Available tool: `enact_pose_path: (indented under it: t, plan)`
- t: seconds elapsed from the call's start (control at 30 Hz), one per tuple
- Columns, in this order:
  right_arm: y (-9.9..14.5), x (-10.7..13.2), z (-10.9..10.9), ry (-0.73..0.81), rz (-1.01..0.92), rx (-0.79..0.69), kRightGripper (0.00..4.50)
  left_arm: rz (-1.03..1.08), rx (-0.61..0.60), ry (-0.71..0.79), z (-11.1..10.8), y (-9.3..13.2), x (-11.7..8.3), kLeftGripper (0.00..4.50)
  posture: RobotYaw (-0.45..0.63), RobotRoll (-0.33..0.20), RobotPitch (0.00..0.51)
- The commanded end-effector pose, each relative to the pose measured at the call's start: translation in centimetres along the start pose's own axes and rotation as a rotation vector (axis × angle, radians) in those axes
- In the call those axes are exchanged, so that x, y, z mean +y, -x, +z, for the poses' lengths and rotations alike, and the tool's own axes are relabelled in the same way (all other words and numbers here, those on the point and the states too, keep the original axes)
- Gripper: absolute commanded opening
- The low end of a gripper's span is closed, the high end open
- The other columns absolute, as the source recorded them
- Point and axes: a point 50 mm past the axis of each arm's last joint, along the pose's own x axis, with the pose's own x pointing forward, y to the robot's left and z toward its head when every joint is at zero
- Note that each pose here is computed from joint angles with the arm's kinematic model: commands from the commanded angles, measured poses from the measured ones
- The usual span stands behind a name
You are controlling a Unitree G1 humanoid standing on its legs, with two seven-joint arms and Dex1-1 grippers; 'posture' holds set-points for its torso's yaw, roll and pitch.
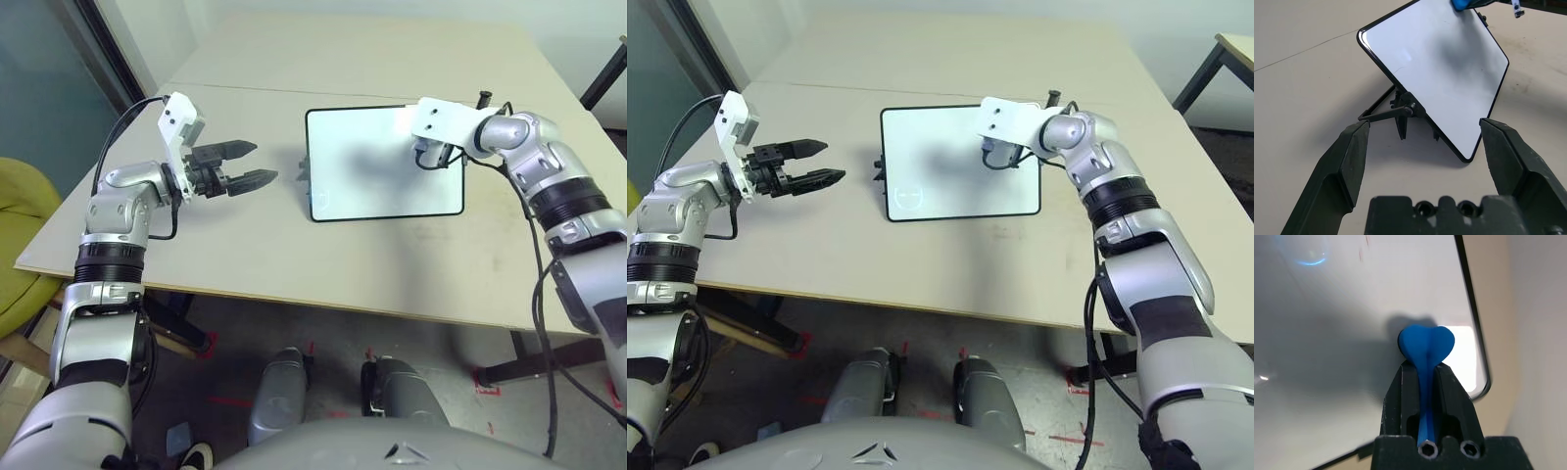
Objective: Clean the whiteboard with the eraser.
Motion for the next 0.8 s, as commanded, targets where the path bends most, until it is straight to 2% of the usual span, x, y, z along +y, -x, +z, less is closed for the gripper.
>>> enact_pose_path:
  t: [0.03, 0.2, 0.3, 0.5, 0.8]
  plan:
    - [1.1, -0.1, -0.6, -0.279, 0.033, -0.039, 0.14, 0.011, 0.015, -0.01, -0.3, 0.2, 0.0, 4.5, 0.27, 0.0, 0.059]
    - [3.4, -0.8, -1.8, -0.735, -0.026, -0.022, 0.14, 0.022, 0.018, -0.012, -0.4, 0.5, -0.1, 4.5, 0.28, 0.0, 0.064]
    - [4.7, -0.6, -3.1, -0.899, -0.049, 0.052, 0.14, 0.02, 0.022, -0.011, -0.6, 0.6, -0.1, 4.5, 0.27, 0.0, 0.064]
    - [6.3, 0.3, -6.2, -1.018, -0.139, 0.221, 0.14, 0.013, 0.02, -0.009, -0.7, 0.1, -0.2, 4.5, 0.25, 0.0, 0.063]
    - [6.3, 3.4, -10.9, -1.19, -0.183, 0.421, 0.14, 0.009, 0.02, -0.007, -0.8, 0.0, -0.3, 4.5, 0.26, 0.0, 0.061]
